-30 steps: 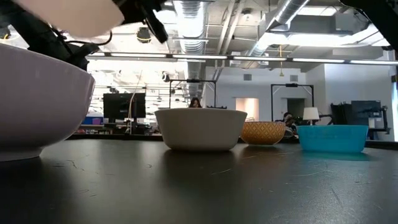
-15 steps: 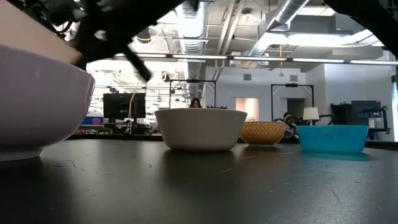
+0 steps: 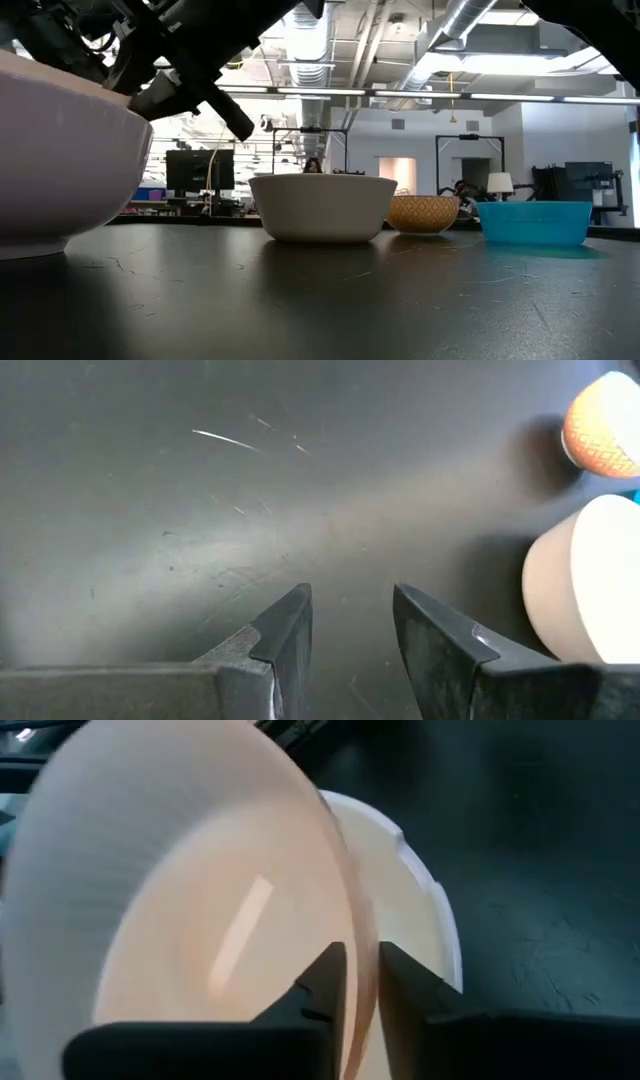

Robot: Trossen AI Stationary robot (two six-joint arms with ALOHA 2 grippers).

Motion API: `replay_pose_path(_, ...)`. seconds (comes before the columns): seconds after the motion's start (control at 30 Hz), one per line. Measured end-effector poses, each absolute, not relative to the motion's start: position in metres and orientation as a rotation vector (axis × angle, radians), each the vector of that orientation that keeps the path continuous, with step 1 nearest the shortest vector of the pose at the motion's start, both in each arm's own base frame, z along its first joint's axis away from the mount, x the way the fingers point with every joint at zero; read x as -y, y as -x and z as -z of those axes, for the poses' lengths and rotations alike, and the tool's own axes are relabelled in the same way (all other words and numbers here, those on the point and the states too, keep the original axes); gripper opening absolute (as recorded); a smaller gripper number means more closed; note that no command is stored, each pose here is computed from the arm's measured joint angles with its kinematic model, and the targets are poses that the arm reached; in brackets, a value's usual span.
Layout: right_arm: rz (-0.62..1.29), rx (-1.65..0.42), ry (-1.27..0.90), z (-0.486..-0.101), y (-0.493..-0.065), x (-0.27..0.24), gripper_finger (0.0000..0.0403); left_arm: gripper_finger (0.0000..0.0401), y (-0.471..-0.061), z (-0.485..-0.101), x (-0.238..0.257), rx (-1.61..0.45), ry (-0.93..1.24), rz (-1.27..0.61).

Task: Nest bowls inside each other
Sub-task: Stack the light orange bowl on top of the left white bowl

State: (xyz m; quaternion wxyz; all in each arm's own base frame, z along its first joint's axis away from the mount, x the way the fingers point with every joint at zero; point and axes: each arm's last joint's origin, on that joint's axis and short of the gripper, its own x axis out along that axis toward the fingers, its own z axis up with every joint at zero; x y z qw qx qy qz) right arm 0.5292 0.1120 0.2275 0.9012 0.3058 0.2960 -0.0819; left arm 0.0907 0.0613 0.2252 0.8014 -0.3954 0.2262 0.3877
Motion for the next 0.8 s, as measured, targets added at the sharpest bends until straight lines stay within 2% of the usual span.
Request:
replay_pose_path(0.2, 0.113, -0.639, -0.637, -0.228, -0.529, -0.112, 0.014, 0.013, -0.092, -0.226, -0.059, -0.48, 0.852, -0.825)
replay_pose_path(0.4, 0.029, -0.644, -0.637, -0.254, -0.523, -0.096, 0.0201, 0.013, -0.093, -0.226, -0.058, -0.471, 0.861, -0.833)
replay_pose_path(0.53, 0.051, -0.648, -0.643, -0.272, -0.515, -0.082, 0.0217, 0.013, -0.094, -0.226, -0.056, -0.473, 0.859, -0.829)
replay_pose_path(0.8, 0.049, -0.672, -0.593, -0.299, -0.498, -0.068, 0.0217, 0.013, -0.095, -0.226, -0.055, -0.472, 0.854, -0.831)
